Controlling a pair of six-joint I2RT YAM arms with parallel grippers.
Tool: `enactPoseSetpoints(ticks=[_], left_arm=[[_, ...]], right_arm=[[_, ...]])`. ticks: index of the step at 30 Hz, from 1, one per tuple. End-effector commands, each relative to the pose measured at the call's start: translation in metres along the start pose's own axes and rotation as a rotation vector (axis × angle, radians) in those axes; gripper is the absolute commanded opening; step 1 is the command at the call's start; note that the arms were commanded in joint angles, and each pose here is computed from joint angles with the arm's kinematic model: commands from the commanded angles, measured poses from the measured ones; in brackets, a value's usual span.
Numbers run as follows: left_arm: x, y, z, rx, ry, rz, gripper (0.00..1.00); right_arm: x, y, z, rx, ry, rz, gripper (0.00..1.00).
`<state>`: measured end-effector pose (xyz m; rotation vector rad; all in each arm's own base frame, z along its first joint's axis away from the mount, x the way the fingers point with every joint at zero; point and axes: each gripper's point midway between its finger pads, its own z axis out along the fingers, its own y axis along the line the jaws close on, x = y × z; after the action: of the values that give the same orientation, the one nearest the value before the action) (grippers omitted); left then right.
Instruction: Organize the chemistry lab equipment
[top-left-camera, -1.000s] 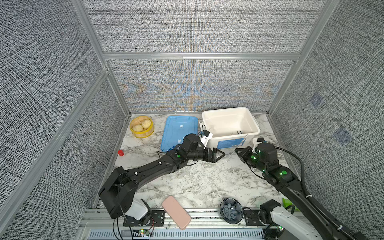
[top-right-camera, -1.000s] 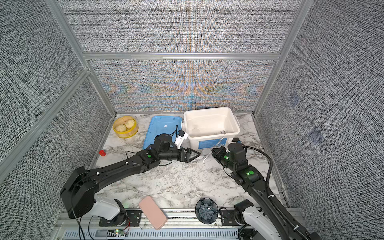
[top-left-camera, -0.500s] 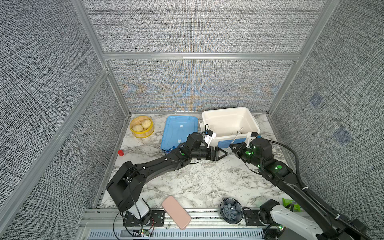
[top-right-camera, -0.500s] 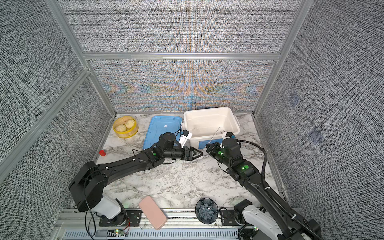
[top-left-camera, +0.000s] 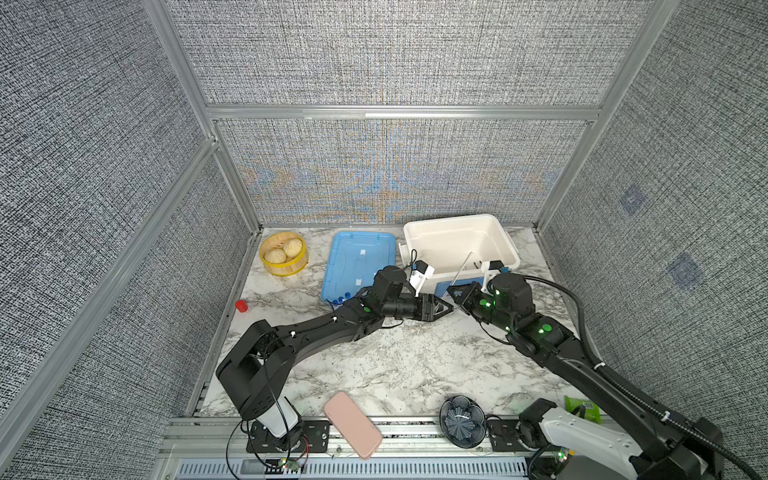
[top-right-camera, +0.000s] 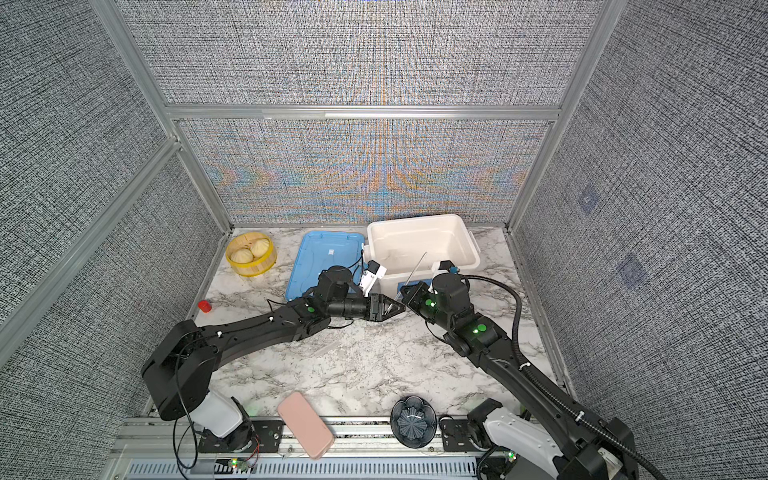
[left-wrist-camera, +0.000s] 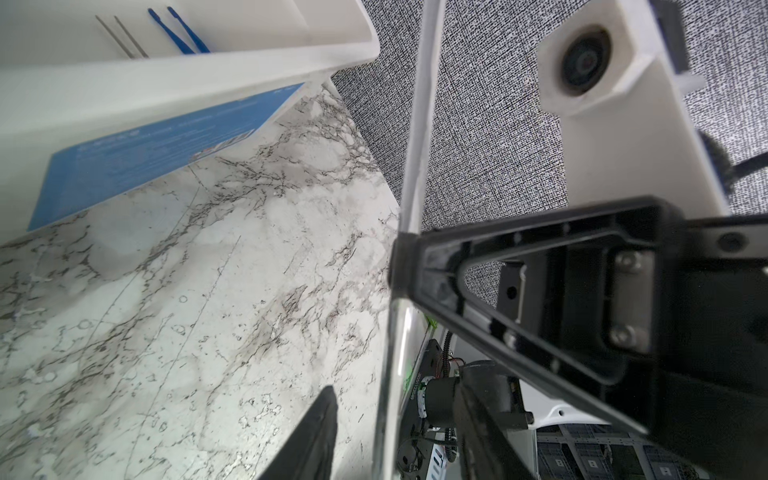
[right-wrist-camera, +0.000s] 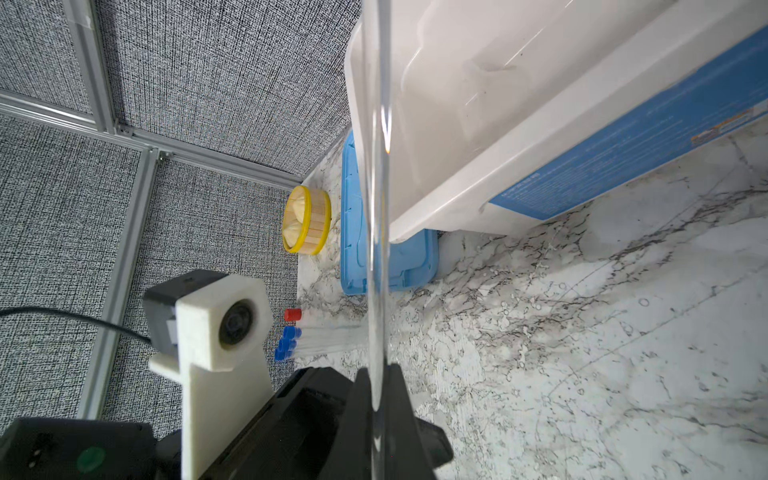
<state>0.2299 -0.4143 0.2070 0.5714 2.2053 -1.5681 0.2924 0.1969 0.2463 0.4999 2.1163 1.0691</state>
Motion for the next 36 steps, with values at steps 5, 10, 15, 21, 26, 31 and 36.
enactPoseSetpoints(ticks=[5, 10, 15, 21, 26, 31, 36], left_arm=[[-0.005, -0.009, -0.003, 0.023, -0.016, 0.025, 0.03], [-0.008, -0.013, -0.005, 0.030, -0.023, 0.028, 0.00], [-0.013, -0.019, -0.007, 0.047, -0.043, 0.037, 0.00], [-0.018, -0.025, -0.014, 0.053, -0.082, 0.082, 0.00], [-0.019, -0.032, -0.018, 0.058, -0.085, 0.185, 0.00], [-0.020, -0.040, -0.022, 0.066, -0.077, 0.249, 0.00], [-0.025, -0.044, -0.026, 0.066, -0.114, 0.266, 0.00]], right_arm=[[-0.001, 0.014, 0.000, -0.034, -0.023, -0.035, 0.00], [0.001, 0.015, -0.003, -0.037, -0.037, -0.083, 0.09], [-0.006, 0.026, -0.015, -0.071, -0.069, -0.200, 0.44], [-0.011, 0.025, -0.022, -0.095, -0.140, -0.410, 0.66], [0.000, 0.040, -0.028, -0.182, -0.037, -0.443, 0.68], [0.010, 0.063, -0.026, -0.373, 0.017, -0.387, 0.65], [0.001, 0.069, -0.020, -0.393, 0.030, -0.372, 0.41]])
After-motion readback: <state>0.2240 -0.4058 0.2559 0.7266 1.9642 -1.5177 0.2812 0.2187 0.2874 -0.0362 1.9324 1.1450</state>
